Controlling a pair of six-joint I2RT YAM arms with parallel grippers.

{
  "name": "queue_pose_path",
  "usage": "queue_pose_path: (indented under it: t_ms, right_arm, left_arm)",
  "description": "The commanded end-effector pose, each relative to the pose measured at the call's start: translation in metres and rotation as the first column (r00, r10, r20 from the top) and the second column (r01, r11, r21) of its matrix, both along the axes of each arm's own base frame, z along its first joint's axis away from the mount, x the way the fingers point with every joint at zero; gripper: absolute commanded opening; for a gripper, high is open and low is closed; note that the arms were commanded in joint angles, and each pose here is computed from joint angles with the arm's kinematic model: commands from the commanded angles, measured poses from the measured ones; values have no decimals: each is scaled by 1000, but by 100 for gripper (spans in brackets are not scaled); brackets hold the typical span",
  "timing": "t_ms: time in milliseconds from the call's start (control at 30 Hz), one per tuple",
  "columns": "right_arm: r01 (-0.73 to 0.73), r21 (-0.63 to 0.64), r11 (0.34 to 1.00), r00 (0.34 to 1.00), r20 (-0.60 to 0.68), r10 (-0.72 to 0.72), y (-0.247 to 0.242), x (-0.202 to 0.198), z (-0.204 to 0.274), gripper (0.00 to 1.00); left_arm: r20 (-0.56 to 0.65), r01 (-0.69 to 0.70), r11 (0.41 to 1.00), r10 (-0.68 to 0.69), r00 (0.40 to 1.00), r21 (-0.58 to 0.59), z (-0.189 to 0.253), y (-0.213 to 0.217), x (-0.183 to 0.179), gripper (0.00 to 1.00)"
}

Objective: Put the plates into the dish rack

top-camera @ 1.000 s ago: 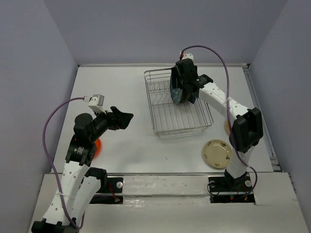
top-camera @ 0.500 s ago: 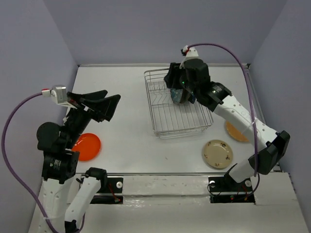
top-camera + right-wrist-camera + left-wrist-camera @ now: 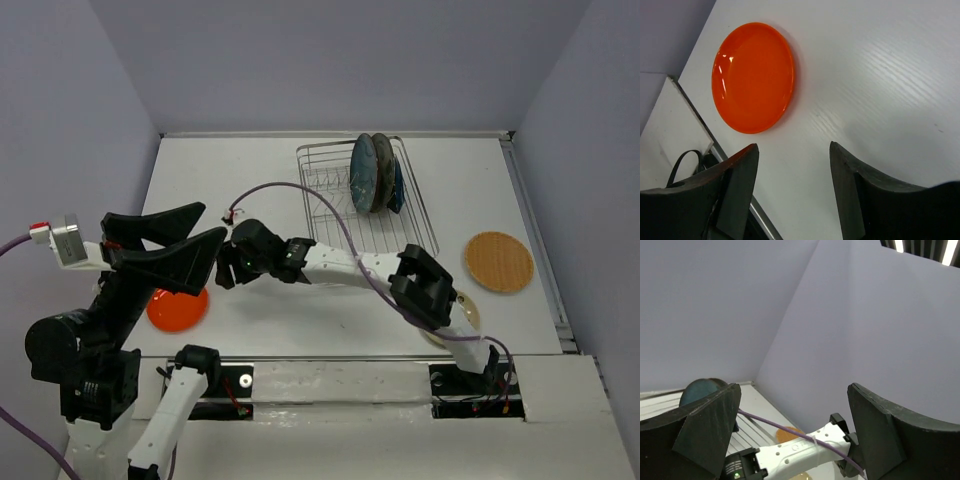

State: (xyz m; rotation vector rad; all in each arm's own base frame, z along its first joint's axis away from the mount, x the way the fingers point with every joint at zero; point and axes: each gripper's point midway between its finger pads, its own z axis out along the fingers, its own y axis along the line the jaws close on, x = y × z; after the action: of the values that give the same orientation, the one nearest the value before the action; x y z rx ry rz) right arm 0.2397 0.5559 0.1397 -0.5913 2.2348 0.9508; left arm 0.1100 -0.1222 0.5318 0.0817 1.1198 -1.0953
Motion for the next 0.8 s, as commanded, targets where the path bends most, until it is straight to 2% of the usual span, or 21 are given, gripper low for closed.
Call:
queue_pose_path:
  t_ms: [0, 200, 500, 700, 767]
  right_arm:
    - [-58, 158, 986, 998, -19, 62, 56, -14, 27, 67]
    - [-70, 138, 988, 993, -86, 82, 83, -11, -18, 69]
    - [-63, 161, 985, 975, -199, 95, 113, -13, -67, 60]
    - [-44, 139, 989, 970, -232, 76, 112, -14, -88, 40]
    - [-35, 133, 990, 970, -235, 66, 111, -13, -90, 29]
  left_arm:
    - [-51, 1, 999, 2, 999, 48, -23, -2, 1, 99]
    - [-72, 7, 998, -2, 997, 61, -36, -3, 4, 99]
    - [-92, 2, 996, 6, 996, 91, -50, -5, 9, 99]
    - [-102, -15, 995, 25, 994, 103, -56, -3, 13, 99]
    - [-110, -17, 994, 29, 994, 108, -61, -3, 15, 99]
